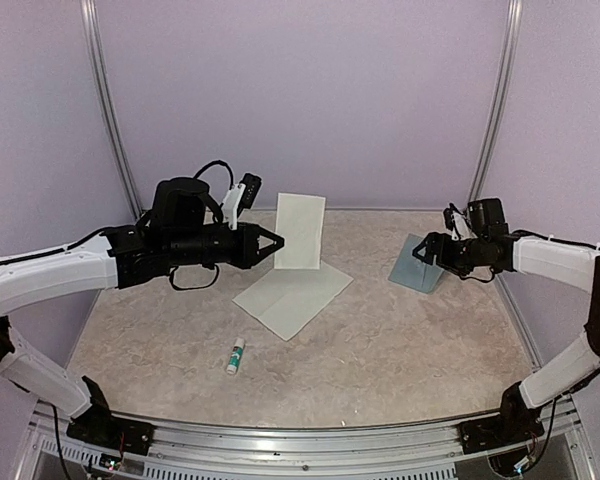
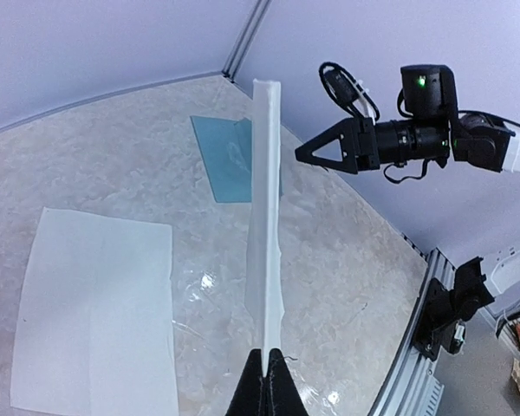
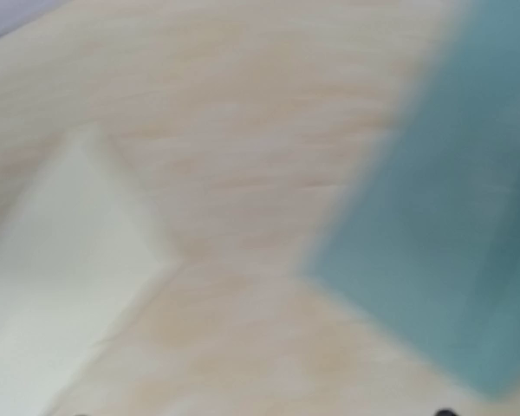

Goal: Place the letter into the envelope and seal it

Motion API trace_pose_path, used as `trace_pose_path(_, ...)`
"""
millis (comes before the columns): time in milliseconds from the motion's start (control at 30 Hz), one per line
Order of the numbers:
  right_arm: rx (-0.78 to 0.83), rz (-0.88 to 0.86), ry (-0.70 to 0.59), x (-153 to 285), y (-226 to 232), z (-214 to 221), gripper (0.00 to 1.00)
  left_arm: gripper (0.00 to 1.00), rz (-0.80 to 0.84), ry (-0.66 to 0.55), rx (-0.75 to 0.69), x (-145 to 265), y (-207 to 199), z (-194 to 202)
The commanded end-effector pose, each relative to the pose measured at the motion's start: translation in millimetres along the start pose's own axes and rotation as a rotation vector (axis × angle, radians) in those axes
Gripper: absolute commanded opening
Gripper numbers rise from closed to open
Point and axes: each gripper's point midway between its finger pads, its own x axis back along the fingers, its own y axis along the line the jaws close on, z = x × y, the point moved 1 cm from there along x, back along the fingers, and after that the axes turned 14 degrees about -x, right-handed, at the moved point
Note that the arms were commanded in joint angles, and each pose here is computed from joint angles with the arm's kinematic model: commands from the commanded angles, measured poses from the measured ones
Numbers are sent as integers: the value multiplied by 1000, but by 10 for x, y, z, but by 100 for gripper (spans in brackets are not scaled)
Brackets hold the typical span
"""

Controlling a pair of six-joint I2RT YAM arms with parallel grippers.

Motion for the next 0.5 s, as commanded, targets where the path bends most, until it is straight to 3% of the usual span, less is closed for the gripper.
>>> trace_pose_path(0,-104,207,-38,-163,-717,-169,81,0,-107,-96,53,38,364,-209)
trace_pose_path(333,-143,397,-57,-485,-1371,-409,75,0,-140,-107,61,47,493,-194)
trace_pose_path(467,-152,387,-43,-623,-1483,-440,61,0,-136,-117,69,55,494,-210)
